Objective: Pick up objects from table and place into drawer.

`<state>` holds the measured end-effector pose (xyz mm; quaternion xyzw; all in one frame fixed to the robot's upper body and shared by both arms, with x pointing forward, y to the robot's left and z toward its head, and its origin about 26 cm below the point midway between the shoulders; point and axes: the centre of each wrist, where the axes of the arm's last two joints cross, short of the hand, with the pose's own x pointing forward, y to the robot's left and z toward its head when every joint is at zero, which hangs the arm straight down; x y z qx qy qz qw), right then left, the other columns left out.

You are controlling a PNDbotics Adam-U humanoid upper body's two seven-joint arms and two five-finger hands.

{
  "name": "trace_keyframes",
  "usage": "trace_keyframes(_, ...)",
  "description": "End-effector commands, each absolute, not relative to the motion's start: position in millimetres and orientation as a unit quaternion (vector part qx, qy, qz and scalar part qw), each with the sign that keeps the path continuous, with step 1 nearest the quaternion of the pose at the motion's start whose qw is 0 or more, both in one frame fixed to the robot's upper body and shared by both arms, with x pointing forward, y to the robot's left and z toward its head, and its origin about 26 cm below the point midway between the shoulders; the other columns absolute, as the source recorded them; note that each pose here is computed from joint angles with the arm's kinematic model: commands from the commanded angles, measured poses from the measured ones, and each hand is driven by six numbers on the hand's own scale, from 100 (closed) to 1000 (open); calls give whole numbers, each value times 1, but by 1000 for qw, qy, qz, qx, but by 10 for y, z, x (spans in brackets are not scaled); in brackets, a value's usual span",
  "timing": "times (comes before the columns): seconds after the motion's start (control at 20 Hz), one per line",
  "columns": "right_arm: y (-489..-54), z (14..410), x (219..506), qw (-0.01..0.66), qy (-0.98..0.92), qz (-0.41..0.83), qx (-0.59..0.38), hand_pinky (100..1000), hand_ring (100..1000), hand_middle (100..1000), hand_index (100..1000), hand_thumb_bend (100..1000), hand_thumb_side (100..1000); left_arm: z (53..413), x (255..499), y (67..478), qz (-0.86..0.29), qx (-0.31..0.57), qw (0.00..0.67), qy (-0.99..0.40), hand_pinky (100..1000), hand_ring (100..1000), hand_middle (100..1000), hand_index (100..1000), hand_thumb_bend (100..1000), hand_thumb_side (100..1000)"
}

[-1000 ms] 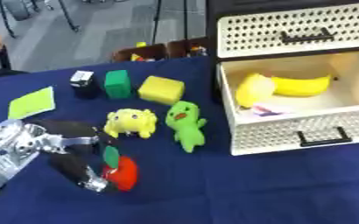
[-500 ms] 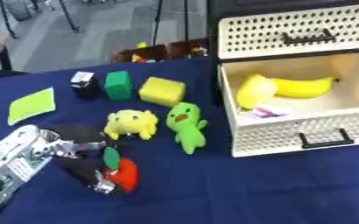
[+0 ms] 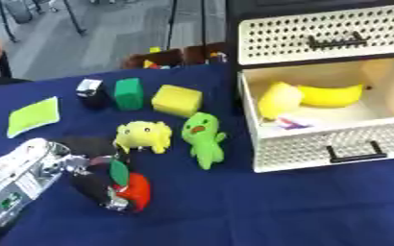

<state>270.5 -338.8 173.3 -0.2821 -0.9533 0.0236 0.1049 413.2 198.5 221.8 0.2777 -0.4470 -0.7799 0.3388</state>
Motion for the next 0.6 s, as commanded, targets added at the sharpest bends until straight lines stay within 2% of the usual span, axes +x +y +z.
trace_keyframes(0.05, -3393, 1779, 2695, 14, -973, -47, -227, 490, 493, 413, 748, 100, 739, 2361, 4051, 1997, -783, 317, 294, -446, 391, 626, 659, 852, 542, 693)
trace_keyframes(0.3, -3397, 1785, 2695, 21, -973, -46, -226, 492, 491, 411, 748, 100, 747, 2421, 3932, 1924, -796, 333, 249, -440, 394, 624, 667, 856, 542, 684)
trace_keyframes(0.6, -3399, 1782, 2693, 26, -973, -45, -224, 494, 490, 410, 747, 100, 750, 2417, 3893, 1912, -797, 337, 250, -435, 376, 609, 657, 863, 538, 662)
